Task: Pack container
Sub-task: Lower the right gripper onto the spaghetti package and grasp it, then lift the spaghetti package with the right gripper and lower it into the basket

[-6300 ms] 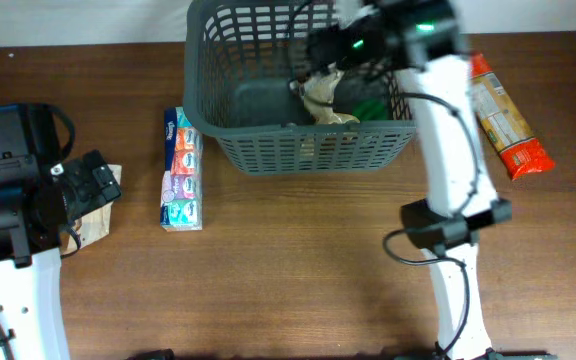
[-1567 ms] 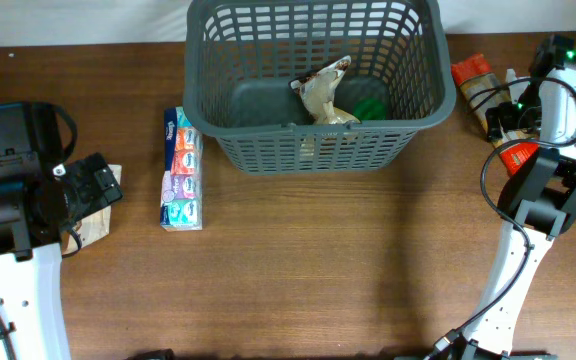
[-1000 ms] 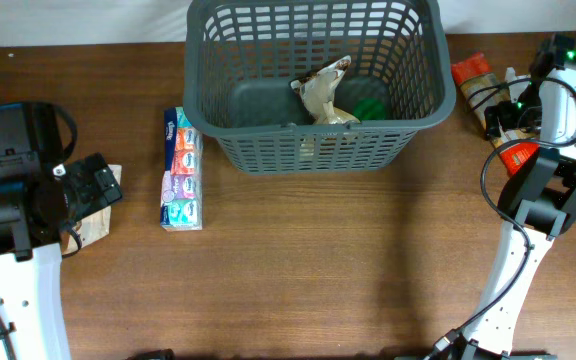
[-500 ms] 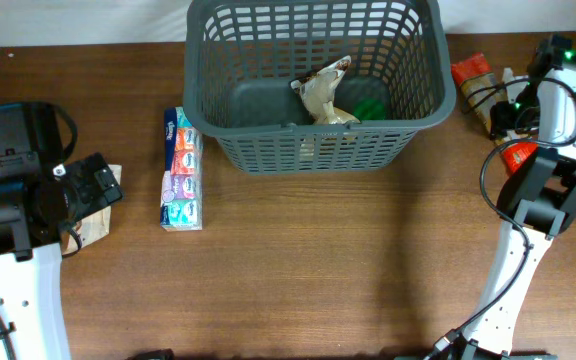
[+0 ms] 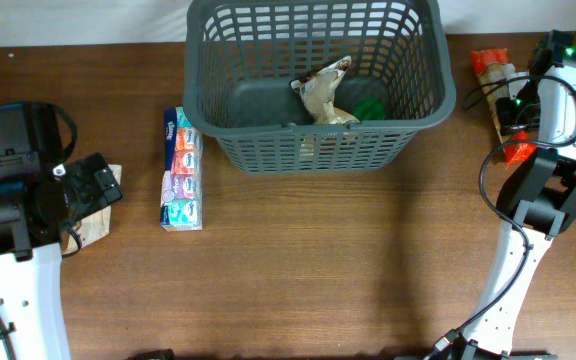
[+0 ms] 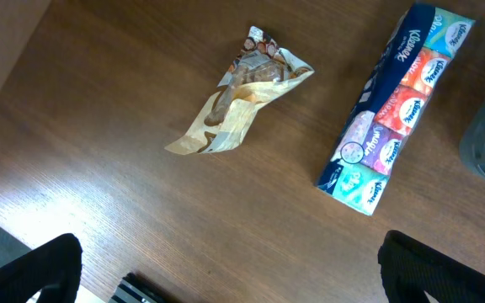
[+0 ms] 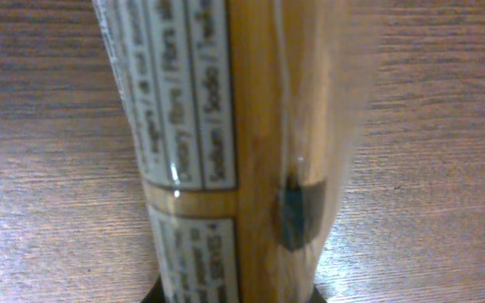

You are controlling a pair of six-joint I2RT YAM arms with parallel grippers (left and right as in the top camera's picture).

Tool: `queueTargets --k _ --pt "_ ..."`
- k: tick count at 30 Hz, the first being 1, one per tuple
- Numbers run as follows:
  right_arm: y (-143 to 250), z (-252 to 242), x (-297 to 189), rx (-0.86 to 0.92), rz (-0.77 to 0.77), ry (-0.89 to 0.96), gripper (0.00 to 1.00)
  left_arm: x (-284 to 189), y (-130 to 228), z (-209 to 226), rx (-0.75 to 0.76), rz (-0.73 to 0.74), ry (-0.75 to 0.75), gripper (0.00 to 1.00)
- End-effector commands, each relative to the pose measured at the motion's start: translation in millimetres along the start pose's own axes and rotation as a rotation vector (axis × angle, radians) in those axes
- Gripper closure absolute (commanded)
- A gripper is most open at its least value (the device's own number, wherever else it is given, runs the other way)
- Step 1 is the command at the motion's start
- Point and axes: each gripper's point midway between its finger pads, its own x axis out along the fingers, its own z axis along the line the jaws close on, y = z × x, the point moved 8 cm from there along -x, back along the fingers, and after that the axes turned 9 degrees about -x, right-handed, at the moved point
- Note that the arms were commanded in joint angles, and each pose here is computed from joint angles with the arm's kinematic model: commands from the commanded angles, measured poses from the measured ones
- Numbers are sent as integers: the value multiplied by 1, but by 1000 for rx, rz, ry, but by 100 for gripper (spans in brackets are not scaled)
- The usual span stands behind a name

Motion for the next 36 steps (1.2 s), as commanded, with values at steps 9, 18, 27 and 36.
queueTargets --k 9,18,27,36 --pt "-15 11 -14 140 -101 -144 96 -1 0 1 -5 8 0 1" --pt "-19 3 -151 200 -430 -118 96 -1 1 2 -3 17 -4 0" --pt "14 27 -287 170 -717 -104 96 -1 1 1 -3 17 -3 1" --pt "60 92 -417 50 -1052 -138 96 -1 1 1 -2 18 -4 0"
